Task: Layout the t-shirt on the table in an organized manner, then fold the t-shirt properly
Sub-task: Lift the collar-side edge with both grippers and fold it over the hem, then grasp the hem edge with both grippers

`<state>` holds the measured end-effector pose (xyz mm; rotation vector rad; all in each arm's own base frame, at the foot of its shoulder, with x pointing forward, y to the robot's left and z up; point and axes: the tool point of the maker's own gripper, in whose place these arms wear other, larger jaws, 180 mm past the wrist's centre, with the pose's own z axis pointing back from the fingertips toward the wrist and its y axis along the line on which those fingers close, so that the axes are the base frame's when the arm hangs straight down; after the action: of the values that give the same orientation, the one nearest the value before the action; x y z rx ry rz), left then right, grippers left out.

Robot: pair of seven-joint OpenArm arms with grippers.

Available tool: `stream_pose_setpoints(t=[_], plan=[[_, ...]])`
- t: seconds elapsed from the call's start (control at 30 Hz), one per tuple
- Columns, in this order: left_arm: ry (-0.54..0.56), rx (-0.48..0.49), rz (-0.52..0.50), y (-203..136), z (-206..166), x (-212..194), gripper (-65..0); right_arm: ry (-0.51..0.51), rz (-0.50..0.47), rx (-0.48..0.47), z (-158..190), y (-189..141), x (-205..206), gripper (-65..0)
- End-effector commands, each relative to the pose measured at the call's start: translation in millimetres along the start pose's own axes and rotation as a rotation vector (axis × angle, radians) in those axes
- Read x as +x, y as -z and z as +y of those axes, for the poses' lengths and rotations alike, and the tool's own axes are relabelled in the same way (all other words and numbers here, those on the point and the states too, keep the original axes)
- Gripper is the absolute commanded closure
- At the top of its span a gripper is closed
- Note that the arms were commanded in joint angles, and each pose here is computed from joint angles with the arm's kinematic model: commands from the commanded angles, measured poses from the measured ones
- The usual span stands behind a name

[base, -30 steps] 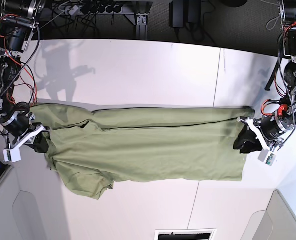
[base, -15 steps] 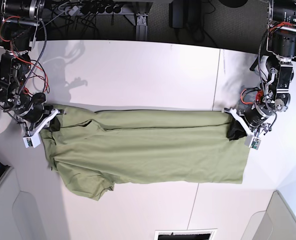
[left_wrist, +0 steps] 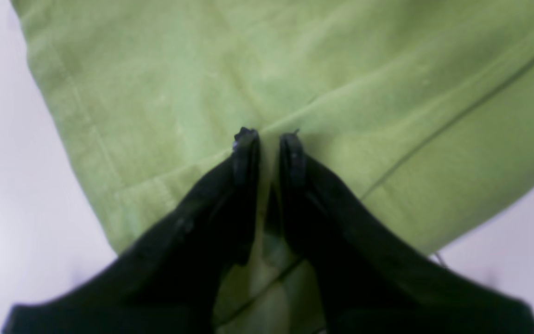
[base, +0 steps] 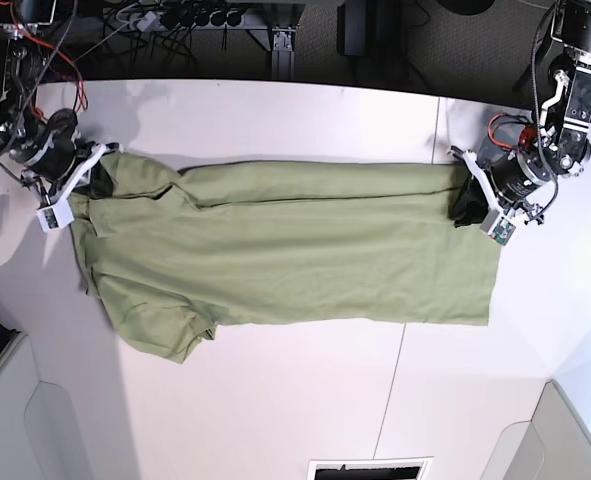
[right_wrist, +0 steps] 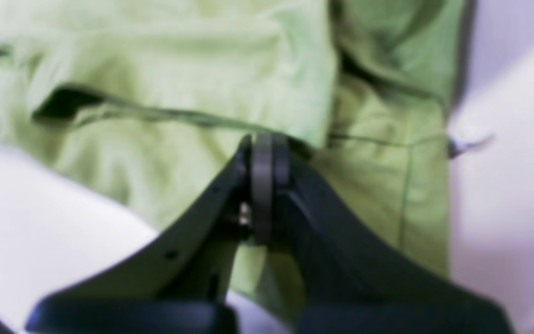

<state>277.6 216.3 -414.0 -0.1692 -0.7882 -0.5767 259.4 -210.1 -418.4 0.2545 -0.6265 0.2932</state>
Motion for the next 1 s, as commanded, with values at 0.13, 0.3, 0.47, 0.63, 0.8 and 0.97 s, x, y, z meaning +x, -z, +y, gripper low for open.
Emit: stream_pose_setpoints(t=[0.13, 0.3, 0.47, 0.63, 0.8, 0.97], plan=[[0.071, -0.024, 0.042, -21.8, -14.3, -9.6, -9.2, -0.068, 0.034, -0.018, 10.4, -27.1, -18.0, 0.0], [0.082, -0.024, 0.04, -34.2, -27.5, -8.5, -12.6, -0.073, 0.031, -0.057, 7.9, -49.5, -27.1, 0.0], [0.09, 0.008, 0.014, -42.7, -18.7, 3.8, -20.3, -0.056, -0.003, -0.079, 1.0, -60.6, -21.1, 0.0], [0.044, 0.034, -0.076, -55.6, 1.8, 30.2, -27.1, -0.038, -0.067, -0.082, -4.8, -63.8, -0.7, 0.0], [-0.065, 0.08, -0.233, -81.1, 37.9, 69.9, -27.1, -0.057, -0.172, -0.109, -22.3, -73.1, 42.8, -7.9], [-0.092, 0.143, -0.331, -86.6, 69.5, 103.5, -27.2, -0.071, -0.285, -0.141, -39.9, -77.7, 91.3, -25.2]])
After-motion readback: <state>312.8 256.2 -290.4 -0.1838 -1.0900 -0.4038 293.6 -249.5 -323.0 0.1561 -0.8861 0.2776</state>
